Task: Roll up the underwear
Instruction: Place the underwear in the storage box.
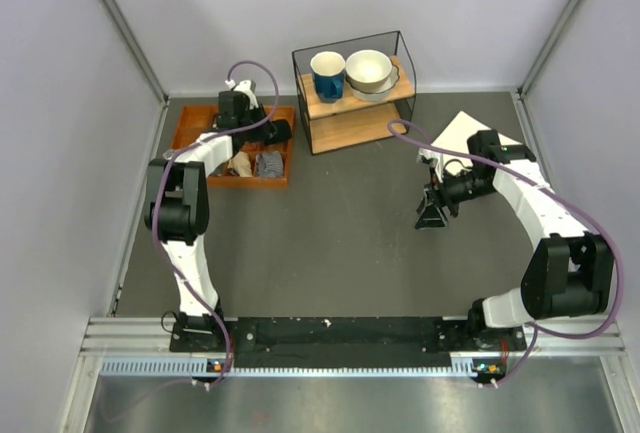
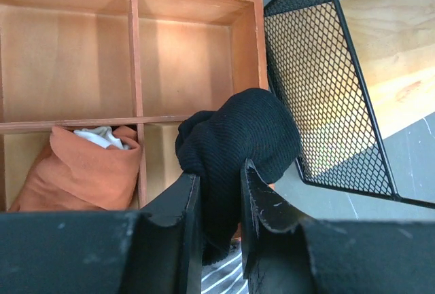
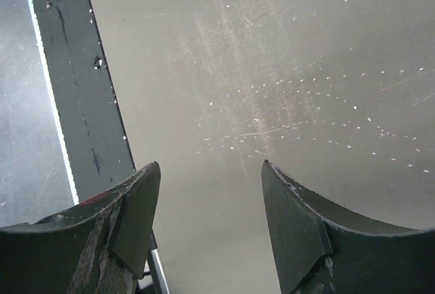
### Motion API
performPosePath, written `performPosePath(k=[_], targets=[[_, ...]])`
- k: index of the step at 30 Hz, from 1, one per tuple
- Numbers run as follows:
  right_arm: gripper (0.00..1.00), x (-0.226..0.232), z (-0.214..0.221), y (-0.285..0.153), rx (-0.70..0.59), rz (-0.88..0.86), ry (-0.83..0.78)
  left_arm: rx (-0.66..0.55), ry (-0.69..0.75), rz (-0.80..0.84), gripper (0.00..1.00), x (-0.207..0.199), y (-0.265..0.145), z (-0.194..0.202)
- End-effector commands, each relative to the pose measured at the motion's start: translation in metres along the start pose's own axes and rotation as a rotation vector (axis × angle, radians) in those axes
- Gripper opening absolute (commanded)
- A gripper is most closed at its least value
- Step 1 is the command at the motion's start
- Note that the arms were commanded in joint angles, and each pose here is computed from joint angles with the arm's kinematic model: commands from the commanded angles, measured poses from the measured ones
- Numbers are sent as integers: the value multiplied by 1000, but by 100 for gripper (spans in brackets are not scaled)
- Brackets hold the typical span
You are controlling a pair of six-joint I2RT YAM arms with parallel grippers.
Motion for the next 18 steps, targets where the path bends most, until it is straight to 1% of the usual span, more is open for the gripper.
performPosePath(k=[1,2,4,9,18], targets=[[61,-3,2,1,-9,2,0,-11,-14,-40,0,5,6,-22],[61,-3,2,1,-9,2,-2,52,-31,-78,0,12,11,-13],[62,-3,1,0,-7,6,-7,91,-39,-94,0,14,17,-13],[62,-1,-1,-2,-8,14,-16,205,-115,-187,0,23,18,3],[61,3,-3,-5,-21,26,-37,306,-155,-300,0,40,20,27]])
Point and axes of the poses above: each gripper's point midway between its finger pads, its own y axis out along the fingers, its own x axis along the line the jaws close on, z = x × y, the point moved 10 cm from there along -y, back along the fingers, and after that the axes turned 9 degrees about -y, right-handed, at the moved point
